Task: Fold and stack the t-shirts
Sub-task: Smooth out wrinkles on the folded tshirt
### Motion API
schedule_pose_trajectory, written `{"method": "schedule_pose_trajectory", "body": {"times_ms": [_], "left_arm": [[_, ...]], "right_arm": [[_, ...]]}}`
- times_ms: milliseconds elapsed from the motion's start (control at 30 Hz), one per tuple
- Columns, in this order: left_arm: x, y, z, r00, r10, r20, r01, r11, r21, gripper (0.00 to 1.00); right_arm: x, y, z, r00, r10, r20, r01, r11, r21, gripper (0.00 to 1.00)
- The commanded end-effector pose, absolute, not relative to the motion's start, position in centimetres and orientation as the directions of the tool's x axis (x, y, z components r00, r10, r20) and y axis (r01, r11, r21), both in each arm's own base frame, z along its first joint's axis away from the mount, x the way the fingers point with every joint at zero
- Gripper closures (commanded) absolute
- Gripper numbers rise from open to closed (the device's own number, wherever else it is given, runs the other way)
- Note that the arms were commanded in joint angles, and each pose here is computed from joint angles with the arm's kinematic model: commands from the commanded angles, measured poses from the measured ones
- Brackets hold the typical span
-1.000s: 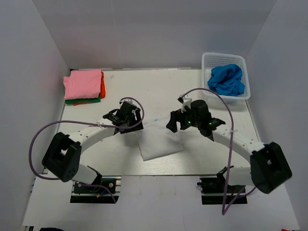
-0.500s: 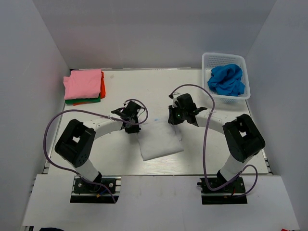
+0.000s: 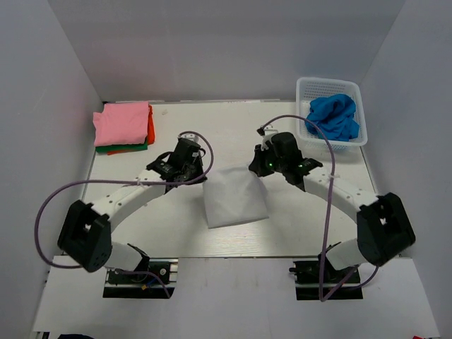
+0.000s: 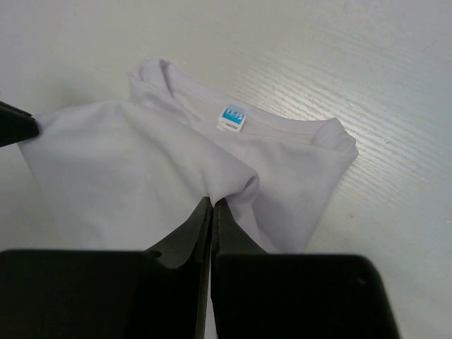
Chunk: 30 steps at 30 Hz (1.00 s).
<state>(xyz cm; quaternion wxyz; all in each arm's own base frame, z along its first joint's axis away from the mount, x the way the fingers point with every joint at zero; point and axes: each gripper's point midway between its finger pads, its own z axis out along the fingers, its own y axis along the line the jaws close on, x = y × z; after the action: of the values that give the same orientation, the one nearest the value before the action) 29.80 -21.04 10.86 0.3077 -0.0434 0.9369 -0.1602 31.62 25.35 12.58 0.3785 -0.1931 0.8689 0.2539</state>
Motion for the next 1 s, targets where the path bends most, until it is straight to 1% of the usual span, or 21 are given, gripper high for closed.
{"method": "schedule_pose_trajectory", "body": {"times_ms": [0,100,267,300,333,400,433,467,533,600,633,667,700,733,767,800,833,867,900,933,967], "left_arm": [[29.4,-22.4,15.2,-0.748,-0.182,-0.639,0.136,0.899,-0.416,1.0],[29.8,-22.8,16.8,-0.717,-0.194,-0.67,0.17,0.883,-0.438,1.0],[32.5,-22.4,16.6,-0.671,-0.19,-0.717,0.135,0.919,-0.37,1.0],[33.5,-21.9,15.2,-0.686,-0.188,-0.703,0.097,0.934,-0.345,1.0],[34.6,-21.4,15.0,-0.667,-0.204,-0.717,0.05,0.947,-0.317,1.0],[36.0,-20.7,13.5,-0.66,-0.221,-0.718,-0.026,0.962,-0.272,1.0],[37.4,-20.4,12.0,-0.664,-0.215,-0.716,-0.069,0.971,-0.228,1.0],[38.2,-20.0,11.4,-0.667,-0.226,-0.709,-0.104,0.972,-0.212,1.0],[40.6,-19.7,11.6,-0.637,-0.238,-0.733,-0.147,0.971,-0.188,1.0],[42.2,-19.8,9.9,-0.646,-0.216,-0.732,-0.147,0.976,-0.159,1.0],[43.0,-20.1,10.0,-0.648,-0.209,-0.733,-0.125,0.978,-0.168,1.0],[43.3,-20.5,9.4,-0.655,-0.199,-0.729,-0.112,0.98,-0.167,1.0],[44.1,-20.5,8.4,-0.664,-0.202,-0.72,-0.119,0.979,-0.166,1.0],[44.7,-20.2,7.9,-0.667,-0.206,-0.716,-0.129,0.978,-0.161,1.0],[45.3,-20.6,7.9,-0.663,-0.208,-0.719,-0.128,0.978,-0.165,1.0],[45.5,-20.8,6.8,-0.681,-0.188,-0.708,-0.116,0.982,-0.149,0.82],[45.9,-20.6,6.7,-0.683,-0.196,-0.704,-0.119,0.98,-0.158,0.68],[46.4,-20.8,7.5,-0.672,-0.189,-0.716,-0.107,0.981,-0.159,0.47],[46.7,-21.3,7.9,-0.667,-0.195,-0.719,-0.094,0.979,-0.179,0.25],[46.6,-21.5,7.9,-0.673,-0.184,-0.716,-0.078,0.981,-0.18,0.04],[46.9,-21.6,9.1,-0.657,-0.181,-0.731,-0.065,0.981,-0.184,0.0]], "right_arm": [[31.3,24.7,14.8,-0.609,-0.078,-0.789,-0.507,0.804,0.311,1.0],[31.4,24.0,15.0,-0.611,-0.054,-0.789,-0.473,0.825,0.31,1.0],[33.2,22.4,13.2,-0.635,-0.001,-0.773,-0.369,0.879,0.303,1.0],[34.0,22.4,13.7,-0.619,0.022,-0.785,-0.368,0.875,0.315,1.0],[34.8,22.0,12.1,-0.639,0.022,-0.769,-0.344,0.886,0.311,1.0],[36.2,21.7,11.9,-0.626,0.064,-0.777,-0.317,0.889,0.329,1.0],[36.8,20.9,10.1,-0.656,0.079,-0.751,-0.271,0.904,0.331,1.0],[37.1,20.6,9.8,-0.658,0.087,-0.748,-0.258,0.907,0.333,1.0],[38.5,18.8,8.8,-0.649,0.121,-0.751,-0.2,0.925,0.322,1.0],[38.8,18.6,7.0,-0.676,0.09,-0.732,-0.225,0.92,0.321,1.0],[39.7,19.0,7.7,-0.662,0.086,-0.745,-0.249,0.912,0.327,1.0],[39.6,19.5,5.7,-0.696,0.066,-0.715,-0.26,0.905,0.337,1.0],[40.5,19.9,6.2,-0.673,0.046,-0.738,-0.295,0.899,0.324,1.0],[40.7,20.3,5.9,-0.674,0.034,-0.738,-0.32,0.887,0.334,1.0],[41.0,20.2,4.6,-0.685,0.028,-0.728,-0.309,0.894,0.325,1.0],[41.9,20.3,5.1,-0.668,0.032,-0.743,-0.306,0.899,0.313,0.84],[42.5,19.7,5.1,-0.655,0.041,-0.755,-0.28,0.914,0.292,0.72],[43.1,19.4,5.9,-0.634,0.05,-0.771,-0.268,0.922,0.279,0.64],[43.3,19.3,6.4,-0.624,0.057,-0.779,-0.265,0.923,0.28,0.44],[43.5,19.5,7.6,-0.601,0.06,-0.797,-0.271,0.923,0.273,0.4],[43.8,19.4,9.0,-0.576,0.068,-0.814,-0.275,0.922,0.272,0.38]]}}
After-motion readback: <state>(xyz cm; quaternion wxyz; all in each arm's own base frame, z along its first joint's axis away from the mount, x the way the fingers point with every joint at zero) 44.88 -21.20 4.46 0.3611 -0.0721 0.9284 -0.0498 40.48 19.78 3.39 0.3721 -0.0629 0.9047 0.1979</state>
